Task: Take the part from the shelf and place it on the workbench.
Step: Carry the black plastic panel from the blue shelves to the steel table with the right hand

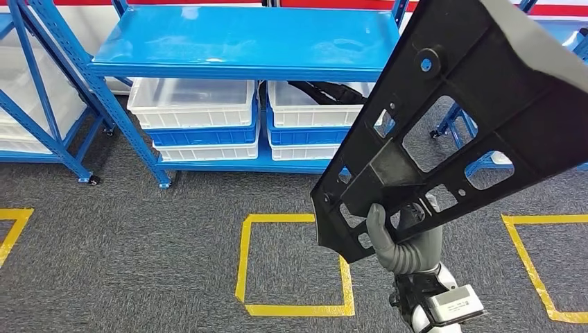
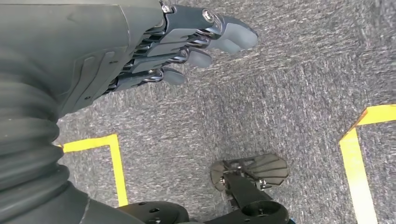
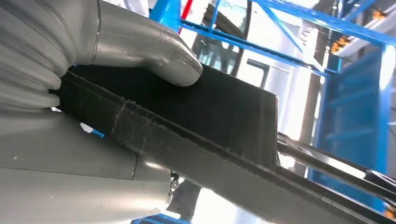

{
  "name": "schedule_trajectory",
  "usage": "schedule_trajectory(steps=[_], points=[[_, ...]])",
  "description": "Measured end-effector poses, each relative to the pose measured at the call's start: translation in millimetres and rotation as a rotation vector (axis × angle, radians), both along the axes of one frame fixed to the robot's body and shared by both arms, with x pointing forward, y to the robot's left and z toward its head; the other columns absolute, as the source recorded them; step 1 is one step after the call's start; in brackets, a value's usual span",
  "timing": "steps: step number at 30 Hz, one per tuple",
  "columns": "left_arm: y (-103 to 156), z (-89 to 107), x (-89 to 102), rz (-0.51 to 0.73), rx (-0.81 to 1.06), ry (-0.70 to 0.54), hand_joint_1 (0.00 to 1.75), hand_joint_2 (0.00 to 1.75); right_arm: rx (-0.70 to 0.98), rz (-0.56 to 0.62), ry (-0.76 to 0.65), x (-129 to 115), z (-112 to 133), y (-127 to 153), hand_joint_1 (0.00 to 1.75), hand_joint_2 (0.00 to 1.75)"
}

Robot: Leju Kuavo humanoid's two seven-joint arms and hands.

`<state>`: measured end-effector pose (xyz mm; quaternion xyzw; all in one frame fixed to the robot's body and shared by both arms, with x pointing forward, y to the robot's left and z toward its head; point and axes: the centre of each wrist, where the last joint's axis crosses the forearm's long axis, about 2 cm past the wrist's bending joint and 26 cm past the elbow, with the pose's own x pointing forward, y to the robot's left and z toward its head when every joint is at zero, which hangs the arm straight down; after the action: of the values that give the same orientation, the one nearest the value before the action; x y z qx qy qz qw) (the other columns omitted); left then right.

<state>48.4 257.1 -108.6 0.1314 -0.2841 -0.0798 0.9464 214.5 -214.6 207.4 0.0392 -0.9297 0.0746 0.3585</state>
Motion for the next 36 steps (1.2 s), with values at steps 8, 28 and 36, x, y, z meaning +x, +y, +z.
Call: schedule_trajectory(steps=[8,28,36], points=[[0,-0.4,-3.6,0.009,0.0,0.006,0.0,1.75,-0.003,-0.004,0.005,-2,-1,-1,1.75,1.75],[3,-0.6,-3.2,0.028,-0.006,-0.027,0.0,1.75,-0.022,-0.055,0.041,-17,-15,-7,1.75,1.75],[4,-1.0,-5.9,0.031,0.0,-0.022,0.0,1.75,-0.018,-0.087,0.043,-30,-21,-13,1.75,1.75]])
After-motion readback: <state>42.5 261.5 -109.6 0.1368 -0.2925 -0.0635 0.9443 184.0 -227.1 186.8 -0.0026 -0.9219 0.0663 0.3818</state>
